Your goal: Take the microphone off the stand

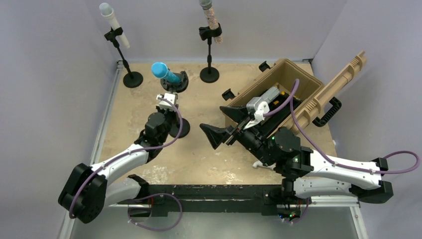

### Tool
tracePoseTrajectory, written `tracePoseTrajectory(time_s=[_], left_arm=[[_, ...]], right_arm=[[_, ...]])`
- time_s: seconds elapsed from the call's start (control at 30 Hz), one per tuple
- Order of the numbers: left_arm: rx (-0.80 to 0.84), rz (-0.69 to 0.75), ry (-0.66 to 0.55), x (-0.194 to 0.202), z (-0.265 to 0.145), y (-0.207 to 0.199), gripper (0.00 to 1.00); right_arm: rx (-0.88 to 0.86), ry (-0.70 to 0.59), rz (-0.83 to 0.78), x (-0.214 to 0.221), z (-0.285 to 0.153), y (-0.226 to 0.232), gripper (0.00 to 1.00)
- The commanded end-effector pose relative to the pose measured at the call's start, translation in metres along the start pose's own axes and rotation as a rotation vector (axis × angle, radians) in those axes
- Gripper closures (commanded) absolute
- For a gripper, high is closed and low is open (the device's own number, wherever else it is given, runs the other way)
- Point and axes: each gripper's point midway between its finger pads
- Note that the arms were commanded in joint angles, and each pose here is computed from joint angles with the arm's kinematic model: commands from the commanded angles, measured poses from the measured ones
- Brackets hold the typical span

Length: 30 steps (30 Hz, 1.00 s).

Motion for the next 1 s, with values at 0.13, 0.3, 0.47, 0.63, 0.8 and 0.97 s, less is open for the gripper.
tracePoseTrajectory(time_s=[0.13,0.3,0.47,0.63,0.8,0.97], left_arm=[[-0.072,-0.005,-0.085,-0.013,-0.024,0.007,0.96],[-0.106,-0.057,-0.072,-0.013,-0.029,0.012,0.61],[-0.084,-0.113,-0.066,-0.018,-0.039,0.01,0.41],[-0.052,-0.179,-0.053,-0.023,-0.06,0.01,0.33],[-0.011,-0.262,-0.031,-0.043,-0.095,0.012,0.3],[-0.002,-0.239,-0.03,-0.089,-0.126,0.023,0.25]], right_arm=[[-0.04,-0.033,0.009,-0.004,0.003,0.009,0.05],[-0.041,-0.024,0.013,-0.004,0.005,0.011,0.05],[-0.029,-0.011,0.009,-0.002,0.009,0.011,0.05],[-0.025,0.002,0.004,-0.001,0.012,0.012,0.05],[-0.02,-0.003,0.006,-0.004,0.013,0.012,0.05],[-0.019,-0.009,-0.003,-0.007,0.016,0.013,0.05]])
Point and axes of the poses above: each gripper's point midway between its finger pads, its own z axis out along the fingers, its own y axis along the line the jaws close on, x = y × z
